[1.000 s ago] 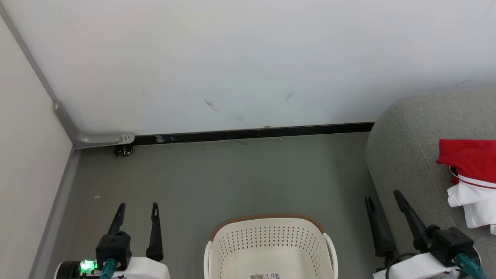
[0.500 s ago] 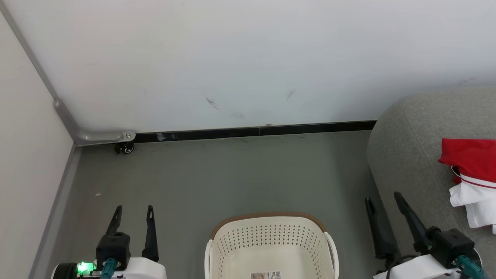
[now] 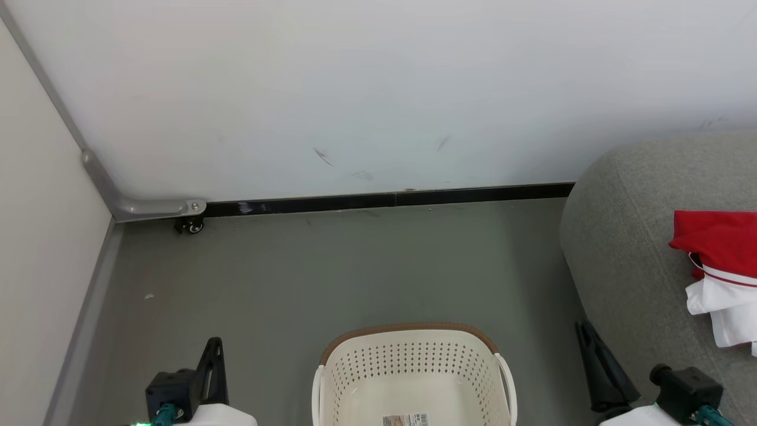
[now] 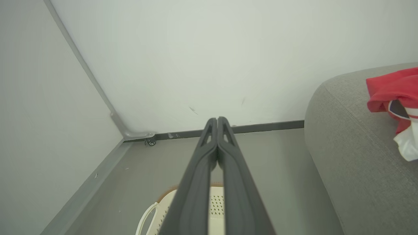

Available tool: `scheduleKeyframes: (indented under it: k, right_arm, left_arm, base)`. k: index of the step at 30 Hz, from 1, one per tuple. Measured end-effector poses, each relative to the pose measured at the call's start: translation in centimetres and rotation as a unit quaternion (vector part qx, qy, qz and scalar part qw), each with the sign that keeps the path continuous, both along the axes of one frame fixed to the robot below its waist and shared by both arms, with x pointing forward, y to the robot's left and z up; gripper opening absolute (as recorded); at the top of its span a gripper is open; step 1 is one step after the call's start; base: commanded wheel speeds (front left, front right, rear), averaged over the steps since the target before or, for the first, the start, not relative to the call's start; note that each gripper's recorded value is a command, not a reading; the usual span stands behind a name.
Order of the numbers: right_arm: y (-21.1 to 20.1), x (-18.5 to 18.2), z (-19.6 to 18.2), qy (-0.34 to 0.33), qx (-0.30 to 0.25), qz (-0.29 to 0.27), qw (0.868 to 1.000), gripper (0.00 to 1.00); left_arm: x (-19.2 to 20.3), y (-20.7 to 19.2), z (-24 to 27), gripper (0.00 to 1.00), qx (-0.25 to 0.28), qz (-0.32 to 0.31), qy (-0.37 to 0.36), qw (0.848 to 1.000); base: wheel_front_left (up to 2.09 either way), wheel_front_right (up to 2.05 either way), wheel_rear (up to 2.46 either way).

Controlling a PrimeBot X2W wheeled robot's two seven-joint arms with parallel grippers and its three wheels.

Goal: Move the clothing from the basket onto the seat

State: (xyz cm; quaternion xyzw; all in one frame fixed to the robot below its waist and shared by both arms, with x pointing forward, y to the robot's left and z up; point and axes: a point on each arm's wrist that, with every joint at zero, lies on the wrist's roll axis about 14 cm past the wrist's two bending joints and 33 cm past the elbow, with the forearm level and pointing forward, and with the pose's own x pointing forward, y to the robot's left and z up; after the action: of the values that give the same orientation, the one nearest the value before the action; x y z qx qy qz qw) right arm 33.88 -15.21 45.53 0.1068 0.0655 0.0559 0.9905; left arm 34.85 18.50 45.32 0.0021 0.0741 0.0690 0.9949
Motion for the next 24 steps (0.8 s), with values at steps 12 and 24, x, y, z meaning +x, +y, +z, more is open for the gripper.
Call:
scheduleKeyframes:
  k: [12,24]
  right_arm:
    - [-0.8,0.1,0.1,0.011,0.107,-0.036,0.994,0.00]
    - [-1.7,0.7,0.0,0.023,0.193,-0.063,0.979,0.00]
  left_arm:
    - [0.4,0.1,-0.5,0.00,-0.120,0.022,0.021,0.992]
    - [1.0,0.0,-0.8,0.00,-0.225,0.032,0.033,0.973]
  base:
    - [0.00,0.00,0.00]
    - [0.00,0.00,0.00]
